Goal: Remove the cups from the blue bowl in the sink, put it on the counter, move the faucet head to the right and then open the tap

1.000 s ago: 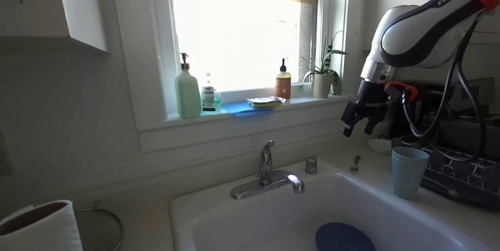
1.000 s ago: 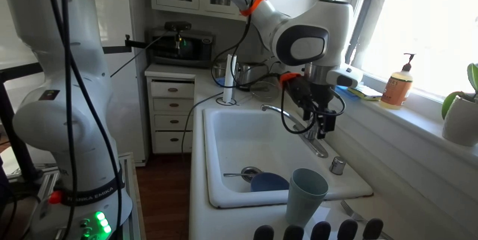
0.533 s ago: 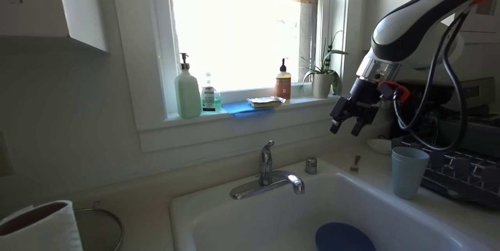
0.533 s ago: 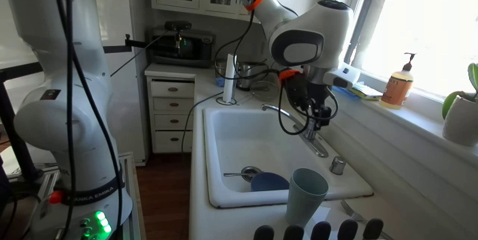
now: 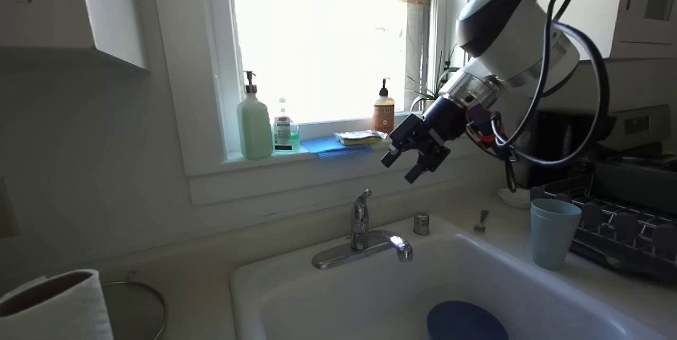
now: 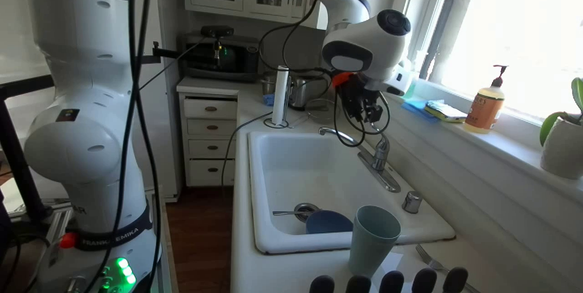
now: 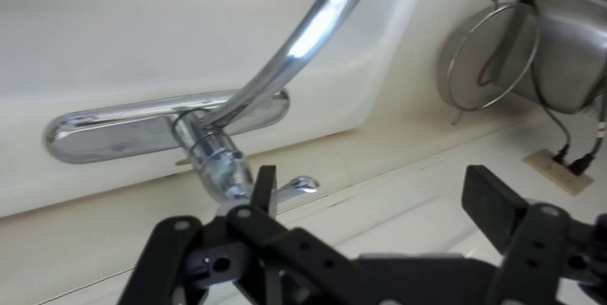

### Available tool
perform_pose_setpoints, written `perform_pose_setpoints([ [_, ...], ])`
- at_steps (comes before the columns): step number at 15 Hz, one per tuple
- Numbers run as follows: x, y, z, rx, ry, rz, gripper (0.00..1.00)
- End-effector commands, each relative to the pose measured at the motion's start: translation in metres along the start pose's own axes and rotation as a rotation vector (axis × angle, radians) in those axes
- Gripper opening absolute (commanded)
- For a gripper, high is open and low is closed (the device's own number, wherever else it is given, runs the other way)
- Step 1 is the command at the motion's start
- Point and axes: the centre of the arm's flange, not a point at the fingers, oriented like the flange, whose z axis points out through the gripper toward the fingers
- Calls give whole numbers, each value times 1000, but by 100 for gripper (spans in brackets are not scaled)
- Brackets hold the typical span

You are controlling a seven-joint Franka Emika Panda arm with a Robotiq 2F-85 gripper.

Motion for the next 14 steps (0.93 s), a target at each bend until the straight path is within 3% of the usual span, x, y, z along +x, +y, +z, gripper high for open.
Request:
perform_pose_setpoints([
  [1, 15, -6, 32, 126, -114, -38, 100],
  [4, 15, -19, 45, 145, -228, -69, 100],
  [5, -1, -13, 38, 127, -177, -41, 100],
  [14, 5, -17, 44, 146, -209, -57, 100],
])
